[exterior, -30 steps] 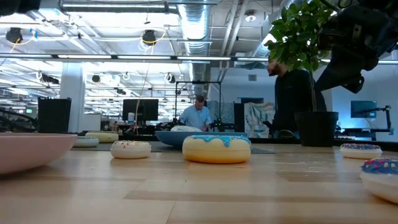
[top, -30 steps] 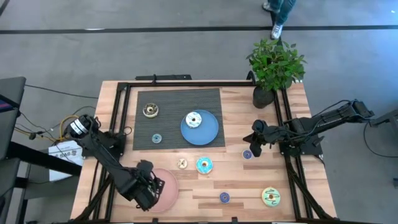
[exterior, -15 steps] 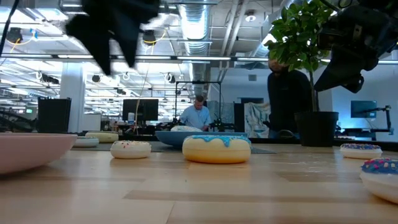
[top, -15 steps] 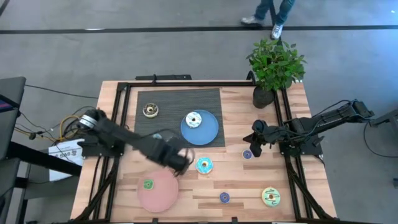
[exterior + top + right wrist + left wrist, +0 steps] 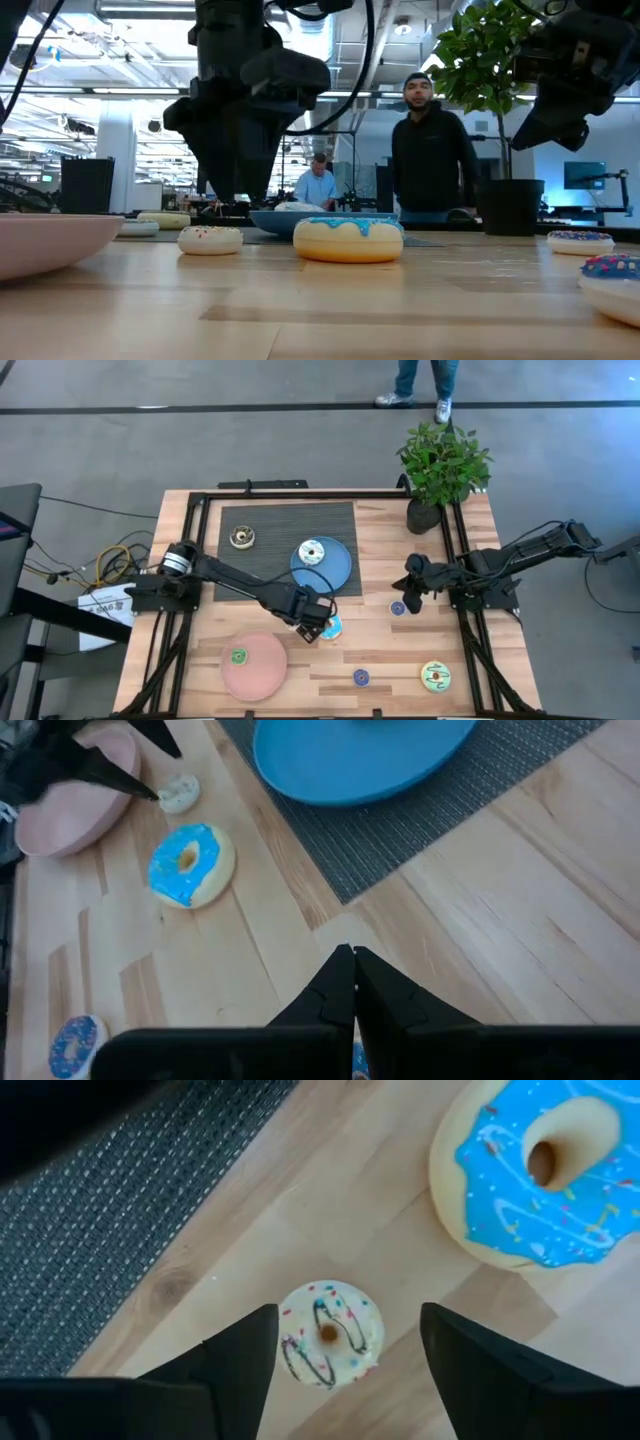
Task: Pick & Place donuts
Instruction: Put the small white donut on the pink plate
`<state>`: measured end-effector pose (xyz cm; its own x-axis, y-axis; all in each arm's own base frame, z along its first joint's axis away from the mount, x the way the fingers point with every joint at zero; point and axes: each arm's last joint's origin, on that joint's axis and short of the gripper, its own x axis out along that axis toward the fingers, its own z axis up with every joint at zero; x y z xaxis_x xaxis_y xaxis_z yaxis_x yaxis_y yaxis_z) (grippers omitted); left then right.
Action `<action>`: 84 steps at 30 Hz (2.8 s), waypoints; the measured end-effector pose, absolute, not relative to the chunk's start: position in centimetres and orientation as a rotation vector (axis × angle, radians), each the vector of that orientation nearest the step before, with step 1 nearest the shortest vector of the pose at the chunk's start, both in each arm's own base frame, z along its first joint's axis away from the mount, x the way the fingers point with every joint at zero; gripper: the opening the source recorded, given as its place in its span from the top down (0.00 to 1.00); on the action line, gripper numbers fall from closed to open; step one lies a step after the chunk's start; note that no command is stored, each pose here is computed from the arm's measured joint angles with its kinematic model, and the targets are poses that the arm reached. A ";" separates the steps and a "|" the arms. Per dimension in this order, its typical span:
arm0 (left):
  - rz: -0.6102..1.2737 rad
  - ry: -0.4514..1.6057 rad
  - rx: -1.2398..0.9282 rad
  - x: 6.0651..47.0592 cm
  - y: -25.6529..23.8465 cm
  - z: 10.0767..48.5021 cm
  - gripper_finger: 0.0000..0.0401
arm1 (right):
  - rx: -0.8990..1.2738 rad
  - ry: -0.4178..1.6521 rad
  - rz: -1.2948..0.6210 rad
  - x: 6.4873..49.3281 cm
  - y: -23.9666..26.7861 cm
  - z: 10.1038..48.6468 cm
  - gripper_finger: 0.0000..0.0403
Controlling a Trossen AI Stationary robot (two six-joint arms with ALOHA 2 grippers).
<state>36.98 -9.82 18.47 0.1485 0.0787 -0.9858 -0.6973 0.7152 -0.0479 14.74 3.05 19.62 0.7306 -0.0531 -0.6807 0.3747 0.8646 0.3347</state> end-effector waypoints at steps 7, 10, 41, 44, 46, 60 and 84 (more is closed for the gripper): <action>0.631 1.309 -0.603 37.2 -9.7 18.1 0.35 | 0.472 0.752 -0.250 14.5 3.0 19.4 1.00; 0.642 1.313 -0.604 37.2 -9.2 18.0 0.30 | 0.475 0.756 -0.243 14.5 3.0 19.4 1.00; 0.652 1.348 -0.706 36.1 -8.8 14.7 0.13 | 0.480 0.761 -0.233 14.5 3.1 19.4 1.00; 0.649 1.354 -0.704 36.0 -8.9 14.7 0.14 | 0.480 0.761 -0.233 14.5 3.1 19.4 1.00; 0.637 1.362 -0.711 36.0 -9.0 14.7 0.15 | 0.480 0.761 -0.233 14.5 3.1 19.4 1.00; 0.637 1.358 -0.721 35.9 -9.7 14.7 0.42 | 0.479 0.760 -0.234 14.5 3.1 19.4 1.00; 0.694 1.367 -0.717 35.8 -10.3 16.2 0.44 | 0.478 0.760 -0.235 14.5 3.1 19.4 1.00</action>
<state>35.83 -10.34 16.15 0.0796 0.0235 -0.9966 -0.7908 0.6101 -0.0487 14.52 3.07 19.38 0.7059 -0.0332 -0.7075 0.3713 0.8680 0.3297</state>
